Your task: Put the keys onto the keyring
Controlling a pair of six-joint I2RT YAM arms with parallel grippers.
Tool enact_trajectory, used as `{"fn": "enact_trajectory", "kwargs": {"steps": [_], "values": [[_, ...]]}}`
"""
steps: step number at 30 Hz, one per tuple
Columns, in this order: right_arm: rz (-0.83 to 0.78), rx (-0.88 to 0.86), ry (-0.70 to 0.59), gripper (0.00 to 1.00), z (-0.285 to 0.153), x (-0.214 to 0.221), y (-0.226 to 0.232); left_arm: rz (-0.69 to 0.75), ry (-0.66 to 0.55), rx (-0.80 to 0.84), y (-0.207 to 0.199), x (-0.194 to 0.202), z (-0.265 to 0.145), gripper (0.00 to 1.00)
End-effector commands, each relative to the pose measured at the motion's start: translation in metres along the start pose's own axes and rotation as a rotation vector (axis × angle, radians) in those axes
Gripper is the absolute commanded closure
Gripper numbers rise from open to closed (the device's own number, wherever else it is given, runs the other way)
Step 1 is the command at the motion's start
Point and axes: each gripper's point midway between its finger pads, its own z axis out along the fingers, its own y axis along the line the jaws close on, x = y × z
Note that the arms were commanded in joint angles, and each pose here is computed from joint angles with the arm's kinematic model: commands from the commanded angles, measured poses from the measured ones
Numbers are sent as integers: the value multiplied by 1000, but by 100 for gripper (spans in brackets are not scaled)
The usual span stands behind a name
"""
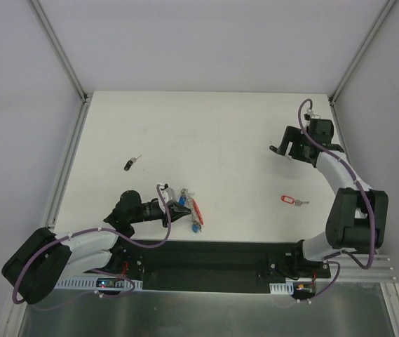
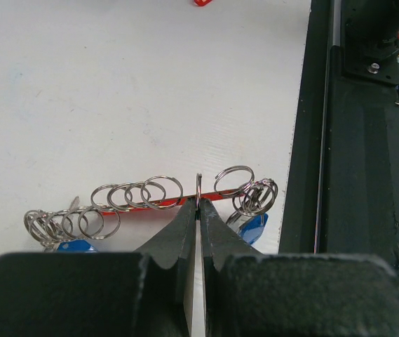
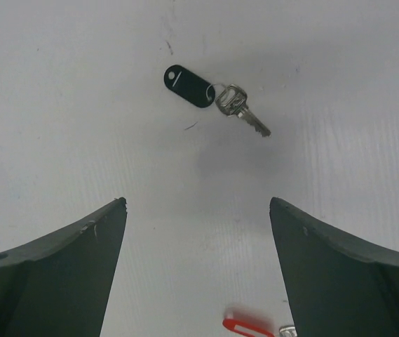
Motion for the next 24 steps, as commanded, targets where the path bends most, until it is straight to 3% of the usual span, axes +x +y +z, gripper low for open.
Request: {"fn": "enact_trajectory", "kwargs": {"steps": [1,16,24], "values": [[56,-61,19,14,17,-20,-2,69,-57,-10,6,-24,3,100],[31,-61,181,18,54,9,-21,75,-45,-13,8,-23,3,100],[-18,-133,177,19,77,-16,-17,76,-43,-13,7,-23,2,100]]}}
